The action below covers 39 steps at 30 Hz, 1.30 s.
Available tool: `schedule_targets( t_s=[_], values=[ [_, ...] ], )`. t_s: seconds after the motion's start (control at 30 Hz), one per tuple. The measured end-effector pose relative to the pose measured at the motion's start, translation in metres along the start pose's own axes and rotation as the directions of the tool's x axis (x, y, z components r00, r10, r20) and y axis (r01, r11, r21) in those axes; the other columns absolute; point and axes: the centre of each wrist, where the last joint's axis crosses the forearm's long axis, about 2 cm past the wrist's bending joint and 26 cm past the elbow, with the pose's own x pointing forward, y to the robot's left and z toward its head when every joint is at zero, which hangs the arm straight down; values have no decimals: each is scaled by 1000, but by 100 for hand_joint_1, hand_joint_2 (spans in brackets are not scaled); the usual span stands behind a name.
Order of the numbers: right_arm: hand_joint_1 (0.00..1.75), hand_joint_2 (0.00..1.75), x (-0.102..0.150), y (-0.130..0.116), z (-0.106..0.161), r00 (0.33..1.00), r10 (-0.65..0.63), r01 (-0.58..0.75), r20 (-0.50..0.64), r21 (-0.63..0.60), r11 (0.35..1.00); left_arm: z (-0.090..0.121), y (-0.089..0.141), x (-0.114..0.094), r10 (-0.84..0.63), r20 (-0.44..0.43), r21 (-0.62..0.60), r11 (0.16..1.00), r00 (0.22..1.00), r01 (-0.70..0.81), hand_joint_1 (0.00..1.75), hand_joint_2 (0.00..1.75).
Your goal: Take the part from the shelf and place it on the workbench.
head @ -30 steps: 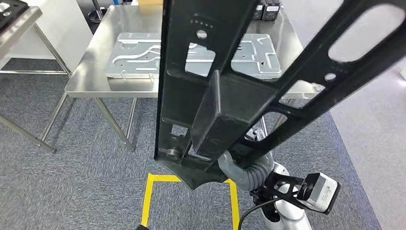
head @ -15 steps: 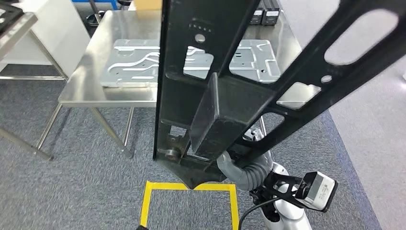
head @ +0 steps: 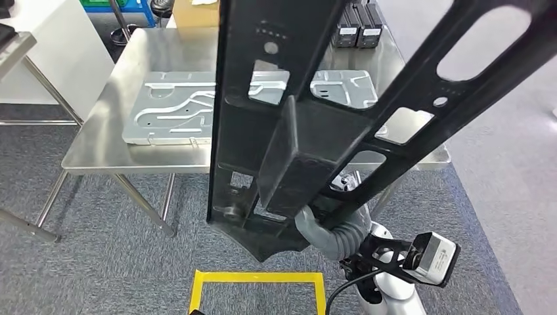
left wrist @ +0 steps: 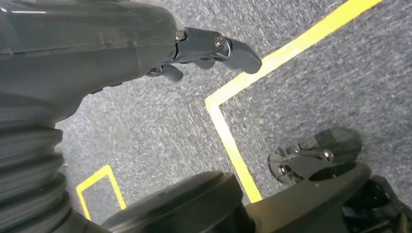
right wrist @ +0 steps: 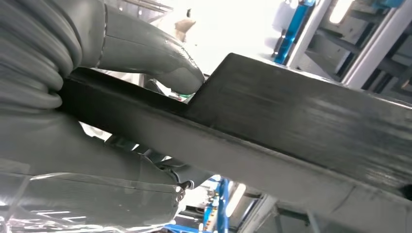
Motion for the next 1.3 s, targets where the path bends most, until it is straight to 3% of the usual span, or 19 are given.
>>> schedule_targets(
  t_s=[1.03, 1.3],
  values=[
    [175, 175, -1, 0, 1, 1000, 1, -1, -2, 1, 1000, 0, -1, -3, 13, -5, 0, 1000, 1000, -13, 0, 175],
    [175, 175, 4, -17, -3, 986, 168, -168, -23, -6, 986, 0, -2, -4, 17, 6, -5, 1000, 1000, -17, 0, 175]
  ],
)
